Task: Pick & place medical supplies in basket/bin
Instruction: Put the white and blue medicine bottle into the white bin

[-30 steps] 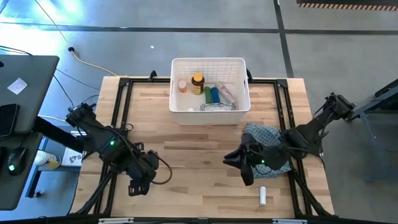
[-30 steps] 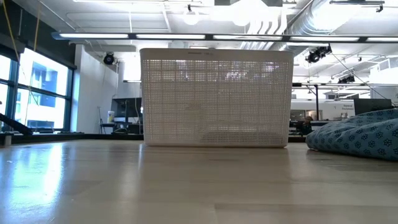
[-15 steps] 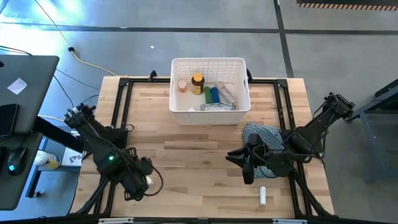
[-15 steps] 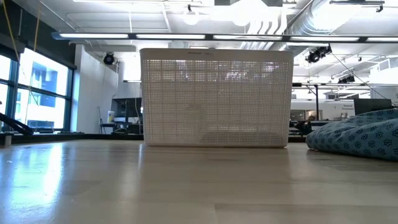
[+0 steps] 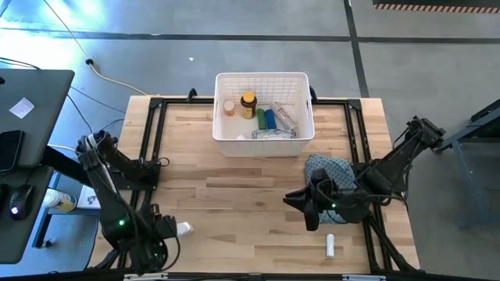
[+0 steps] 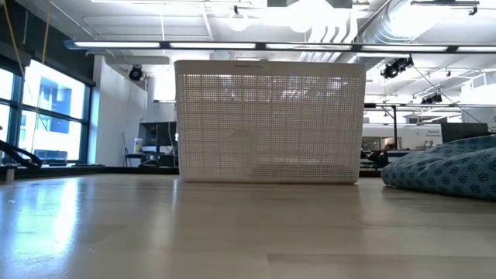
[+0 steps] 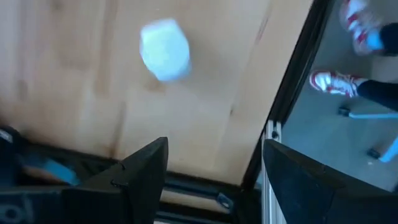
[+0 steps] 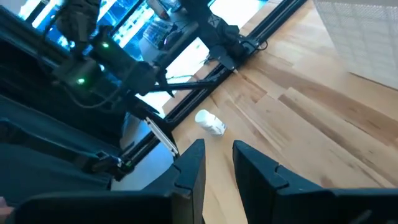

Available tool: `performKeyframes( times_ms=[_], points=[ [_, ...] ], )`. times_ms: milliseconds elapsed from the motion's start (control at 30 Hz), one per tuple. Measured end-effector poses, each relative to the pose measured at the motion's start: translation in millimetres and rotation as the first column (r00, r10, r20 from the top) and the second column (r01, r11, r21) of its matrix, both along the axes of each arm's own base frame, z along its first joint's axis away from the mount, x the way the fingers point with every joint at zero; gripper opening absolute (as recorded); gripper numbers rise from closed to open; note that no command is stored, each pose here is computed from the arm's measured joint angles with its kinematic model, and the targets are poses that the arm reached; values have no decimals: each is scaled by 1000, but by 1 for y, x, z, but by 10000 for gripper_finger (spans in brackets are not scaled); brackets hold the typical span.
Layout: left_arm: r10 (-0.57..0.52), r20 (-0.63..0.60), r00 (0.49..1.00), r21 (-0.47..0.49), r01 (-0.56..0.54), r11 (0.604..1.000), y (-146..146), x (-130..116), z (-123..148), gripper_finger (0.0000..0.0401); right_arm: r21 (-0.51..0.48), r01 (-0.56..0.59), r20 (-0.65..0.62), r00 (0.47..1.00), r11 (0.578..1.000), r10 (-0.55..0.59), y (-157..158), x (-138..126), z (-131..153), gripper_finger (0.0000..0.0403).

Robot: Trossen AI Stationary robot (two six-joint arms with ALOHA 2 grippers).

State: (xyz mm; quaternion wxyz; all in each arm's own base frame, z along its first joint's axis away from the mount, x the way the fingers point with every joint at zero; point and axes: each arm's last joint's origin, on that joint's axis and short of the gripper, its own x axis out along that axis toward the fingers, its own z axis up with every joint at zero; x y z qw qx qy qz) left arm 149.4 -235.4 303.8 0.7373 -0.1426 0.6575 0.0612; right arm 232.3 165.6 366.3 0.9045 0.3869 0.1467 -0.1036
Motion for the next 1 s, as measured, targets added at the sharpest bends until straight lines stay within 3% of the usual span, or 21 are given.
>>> performKeyframes(
  times_ms=[100, 333, 467, 667, 767, 1000],
  points=[
    [41, -17, 999, -24, -42, 999, -1, 1, -16, 294, -22, -14, -12, 1000, 1000, 14, 2, 1, -3, 74],
    [266, 3, 964, 10, -266, 964, 14, 16, -20, 294, -39, -99, -60, 994, 994, 97, 2, 2, -6, 74],
    [314, -33, 949, 9, -314, 949, 24, 27, -21, 294, -59, -161, -89, 984, 985, 156, 6, -2, -7, 74],
    [372, -36, 928, 36, -371, 928, 42, 51, -26, 294, -121, -174, -137, 978, 977, 157, 6, -5, -12, 74],
    [388, -114, 915, 73, -381, 922, 49, 62, -36, 294, -127, -202, -157, 971, 971, 181, 6, -6, -13, 74],
    [417, -132, 899, 24, -417, 908, 60, 80, -38, 300, -121, -264, -211, 949, 957, 235, 7, -8, -17, 74]
  ],
)
